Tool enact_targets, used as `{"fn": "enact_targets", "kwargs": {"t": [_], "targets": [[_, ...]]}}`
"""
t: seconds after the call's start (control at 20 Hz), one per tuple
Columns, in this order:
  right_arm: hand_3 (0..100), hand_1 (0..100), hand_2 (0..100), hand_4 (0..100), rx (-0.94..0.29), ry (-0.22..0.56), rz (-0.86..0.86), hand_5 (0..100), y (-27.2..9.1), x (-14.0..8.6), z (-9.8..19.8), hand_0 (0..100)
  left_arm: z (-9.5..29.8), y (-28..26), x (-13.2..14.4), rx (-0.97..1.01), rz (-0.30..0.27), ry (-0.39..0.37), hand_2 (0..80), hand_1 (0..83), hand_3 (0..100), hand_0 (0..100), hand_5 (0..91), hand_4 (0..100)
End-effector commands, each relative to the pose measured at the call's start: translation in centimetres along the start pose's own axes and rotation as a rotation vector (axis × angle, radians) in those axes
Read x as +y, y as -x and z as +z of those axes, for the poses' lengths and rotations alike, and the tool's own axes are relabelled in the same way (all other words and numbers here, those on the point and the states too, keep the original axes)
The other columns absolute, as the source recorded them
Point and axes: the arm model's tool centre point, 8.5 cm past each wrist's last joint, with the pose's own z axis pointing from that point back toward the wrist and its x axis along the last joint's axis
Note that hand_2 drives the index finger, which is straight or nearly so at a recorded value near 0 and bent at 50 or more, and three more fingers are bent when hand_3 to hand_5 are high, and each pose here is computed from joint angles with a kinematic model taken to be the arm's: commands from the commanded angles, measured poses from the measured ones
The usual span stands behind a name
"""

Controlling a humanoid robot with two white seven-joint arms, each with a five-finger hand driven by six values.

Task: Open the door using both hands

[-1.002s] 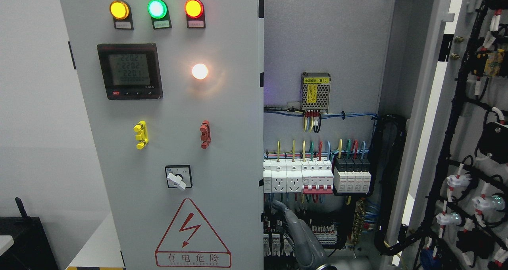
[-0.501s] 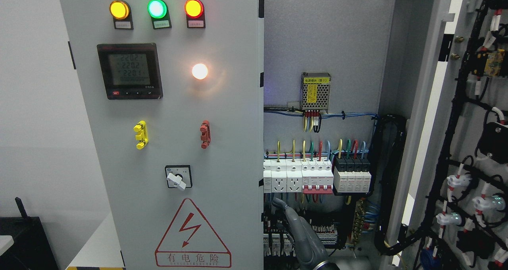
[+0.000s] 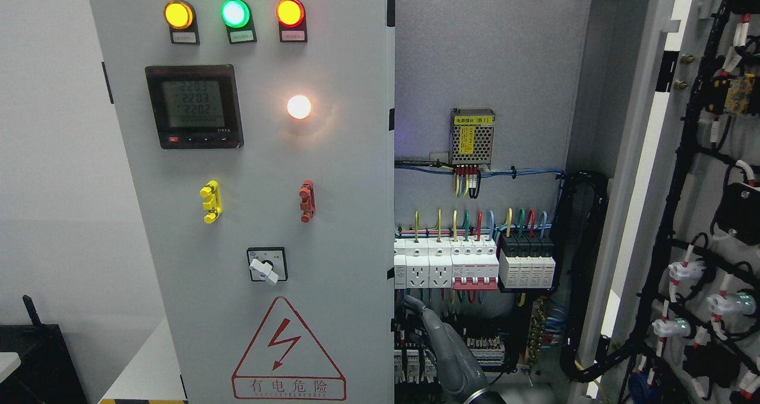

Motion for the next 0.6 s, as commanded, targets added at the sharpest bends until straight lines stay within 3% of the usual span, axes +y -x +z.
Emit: {"fn": "enact_targets", "kwargs": {"t": [0.0,0.55], "targets": [[0,0,0,0,0.009,-0.01,-0.019,0,0.14,0.01,-0.45,11,0.0,-0.02,0.01,-0.003,0.02,-0.001,0.0,0.0,0,0,0.0,3],[0,0,0,0,0.024,-0.018,-0.006,0,0.33,-0.2,-1.12,11,0.0,-0.02,0.01,-0.003,0.02,-0.001,0.0,0.0,0,0,0.0,3]]}}
